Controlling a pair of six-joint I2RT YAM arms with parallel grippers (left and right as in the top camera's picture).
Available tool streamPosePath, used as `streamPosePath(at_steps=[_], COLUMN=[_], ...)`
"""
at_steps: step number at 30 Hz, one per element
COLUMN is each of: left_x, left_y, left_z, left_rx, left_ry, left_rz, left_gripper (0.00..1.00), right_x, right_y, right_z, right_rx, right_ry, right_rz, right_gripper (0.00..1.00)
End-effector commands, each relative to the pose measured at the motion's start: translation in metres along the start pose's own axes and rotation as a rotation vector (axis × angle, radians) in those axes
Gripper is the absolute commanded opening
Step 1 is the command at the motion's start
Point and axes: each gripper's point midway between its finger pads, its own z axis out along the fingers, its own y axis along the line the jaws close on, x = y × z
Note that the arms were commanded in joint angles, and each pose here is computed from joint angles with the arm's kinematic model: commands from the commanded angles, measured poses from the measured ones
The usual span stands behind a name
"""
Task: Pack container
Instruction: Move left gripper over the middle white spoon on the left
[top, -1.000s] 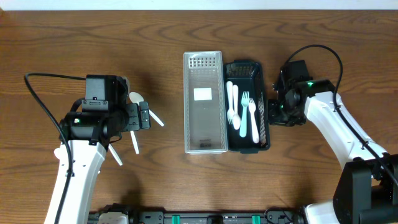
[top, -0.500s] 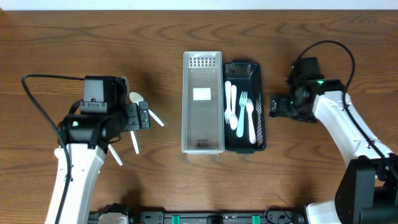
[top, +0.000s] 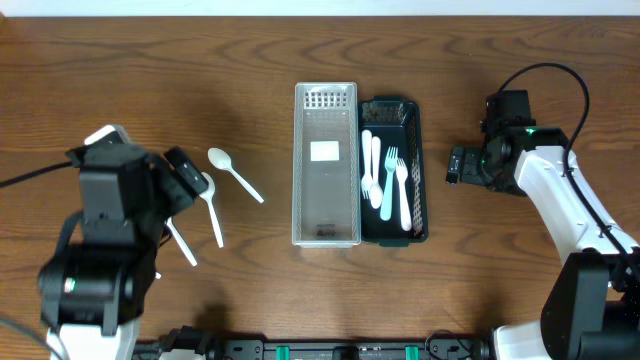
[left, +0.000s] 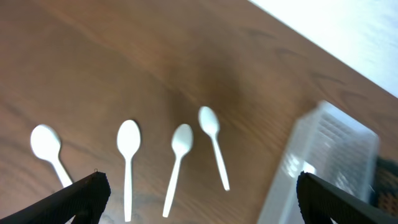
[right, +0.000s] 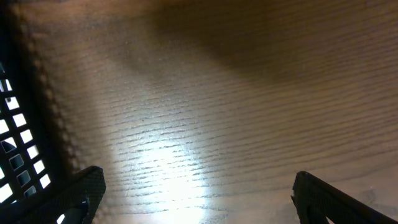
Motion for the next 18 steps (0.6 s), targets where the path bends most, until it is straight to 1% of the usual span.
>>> streamPosePath(at_steps=[1, 2, 4, 7, 10, 14, 18], left_x=[0.005, 0.014, 0.033, 0.056, 0.078, 0.104, 0.122], left_y=[0.008, 0.004, -0.002, 0.0, 0.0, 0.001, 0.012], left_z=[0.038, 0.052, 0.078, 0.111, 0.137, 0.159, 0.174], left_rx=[-0.137, -0.137, -0.137, -0.177, -0.165, -0.121, -0.13], left_ry=[0.072, 0.136, 0.257, 0.39, 0.521, 0.662, 0.731], left_rz=[-0.007, 0.043, 0.099, 0.106, 0.152, 0.218, 0.25], left_gripper=[0.98, 0.98, 0.98, 0.98, 0.98, 0.98, 0.98], right_x=[0.002, 0.002, 0.003, 0.004, 0.006, 0.006, 0.005], right_y=[-0.001, -0.001, -0.002, -0.002, -0.003, -0.002, -0.002], right_z=[0.001, 0.001, 0.001, 0.001, 0.001, 0.001, 0.001], right_rx=[-0.002, -0.002, -0.001, 0.0, 0.002, 0.002, 0.001], right_ry=[0.009, 0.011, 0.015, 0.019, 0.025, 0.025, 0.024], right_rz=[0.006, 0.006, 0.006, 0.005, 0.006, 0.006, 0.006], right_gripper=[0.99, 0.99, 0.99, 0.99, 0.99, 0.99, 0.99])
